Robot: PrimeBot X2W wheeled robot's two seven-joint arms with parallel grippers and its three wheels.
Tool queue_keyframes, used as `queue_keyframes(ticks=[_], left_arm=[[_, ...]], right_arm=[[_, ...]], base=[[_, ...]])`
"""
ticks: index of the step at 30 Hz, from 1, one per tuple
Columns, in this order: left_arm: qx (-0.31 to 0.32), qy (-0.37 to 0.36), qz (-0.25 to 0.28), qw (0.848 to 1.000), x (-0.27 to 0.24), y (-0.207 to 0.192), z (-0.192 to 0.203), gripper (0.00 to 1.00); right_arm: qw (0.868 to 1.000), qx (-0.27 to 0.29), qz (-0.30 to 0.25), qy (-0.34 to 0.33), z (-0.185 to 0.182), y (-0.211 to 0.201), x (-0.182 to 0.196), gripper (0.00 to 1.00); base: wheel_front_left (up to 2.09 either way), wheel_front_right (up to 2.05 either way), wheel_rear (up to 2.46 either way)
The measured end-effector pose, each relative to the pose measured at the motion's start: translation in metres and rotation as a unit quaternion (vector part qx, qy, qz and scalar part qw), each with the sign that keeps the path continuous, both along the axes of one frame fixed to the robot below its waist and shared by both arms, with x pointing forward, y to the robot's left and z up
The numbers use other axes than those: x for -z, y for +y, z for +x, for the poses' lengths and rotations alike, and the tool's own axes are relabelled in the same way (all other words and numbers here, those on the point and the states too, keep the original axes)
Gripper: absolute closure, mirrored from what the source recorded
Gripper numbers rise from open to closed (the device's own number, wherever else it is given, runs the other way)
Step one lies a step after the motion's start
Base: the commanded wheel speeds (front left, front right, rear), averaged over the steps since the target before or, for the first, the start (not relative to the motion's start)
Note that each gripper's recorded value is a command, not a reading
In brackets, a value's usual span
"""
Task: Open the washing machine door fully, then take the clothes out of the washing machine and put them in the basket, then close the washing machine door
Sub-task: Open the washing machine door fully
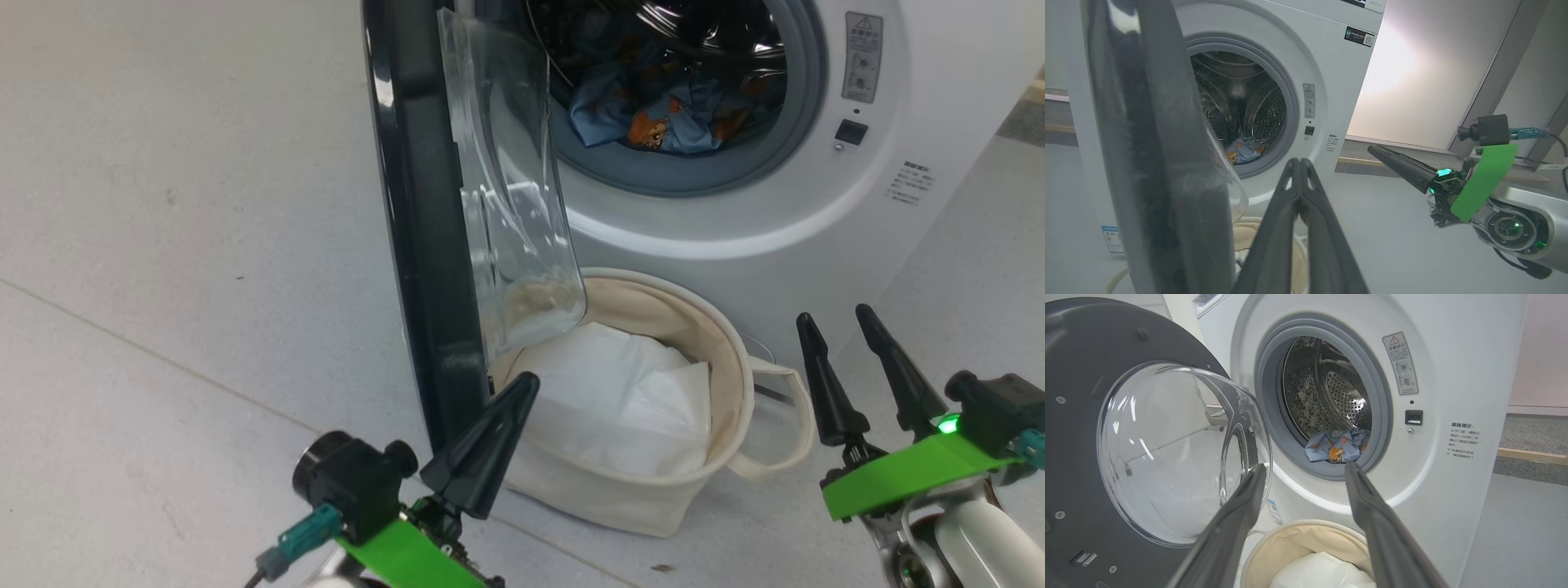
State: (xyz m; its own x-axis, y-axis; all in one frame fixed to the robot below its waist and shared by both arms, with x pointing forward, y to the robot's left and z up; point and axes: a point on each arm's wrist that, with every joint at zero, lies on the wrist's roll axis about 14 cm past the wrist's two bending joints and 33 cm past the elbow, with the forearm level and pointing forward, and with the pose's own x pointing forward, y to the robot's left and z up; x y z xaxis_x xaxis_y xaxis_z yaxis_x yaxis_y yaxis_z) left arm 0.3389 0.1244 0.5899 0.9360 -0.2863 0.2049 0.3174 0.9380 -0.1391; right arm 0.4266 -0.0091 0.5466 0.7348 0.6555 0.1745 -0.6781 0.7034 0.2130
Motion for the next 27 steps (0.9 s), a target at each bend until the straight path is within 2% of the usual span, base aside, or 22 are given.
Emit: queue_keyframes(ticks=[11,22,27], left_arm=[[-0.055,0.066,0.001,0.996,0.032,0.02,0.011,1.0],[-0.079,0.077,-0.005,0.994,0.036,0.034,0.01,1.0],[-0.111,0.082,-0.006,0.99,0.039,0.055,0.005,1.0]], right_arm=[[1.0,0.0,-0.002,0.004,0.0,-0.001,0.003,0.0],[1.0,-0.006,-0.002,0.006,0.0,0.004,0.005,0.0],[1.0,-0.012,-0.001,0.007,0.0,0.008,0.006,0.0]], base=[[0.0,0.0,0.0],[0.0,0.0,0.0],[0.0,0.0,0.0]])
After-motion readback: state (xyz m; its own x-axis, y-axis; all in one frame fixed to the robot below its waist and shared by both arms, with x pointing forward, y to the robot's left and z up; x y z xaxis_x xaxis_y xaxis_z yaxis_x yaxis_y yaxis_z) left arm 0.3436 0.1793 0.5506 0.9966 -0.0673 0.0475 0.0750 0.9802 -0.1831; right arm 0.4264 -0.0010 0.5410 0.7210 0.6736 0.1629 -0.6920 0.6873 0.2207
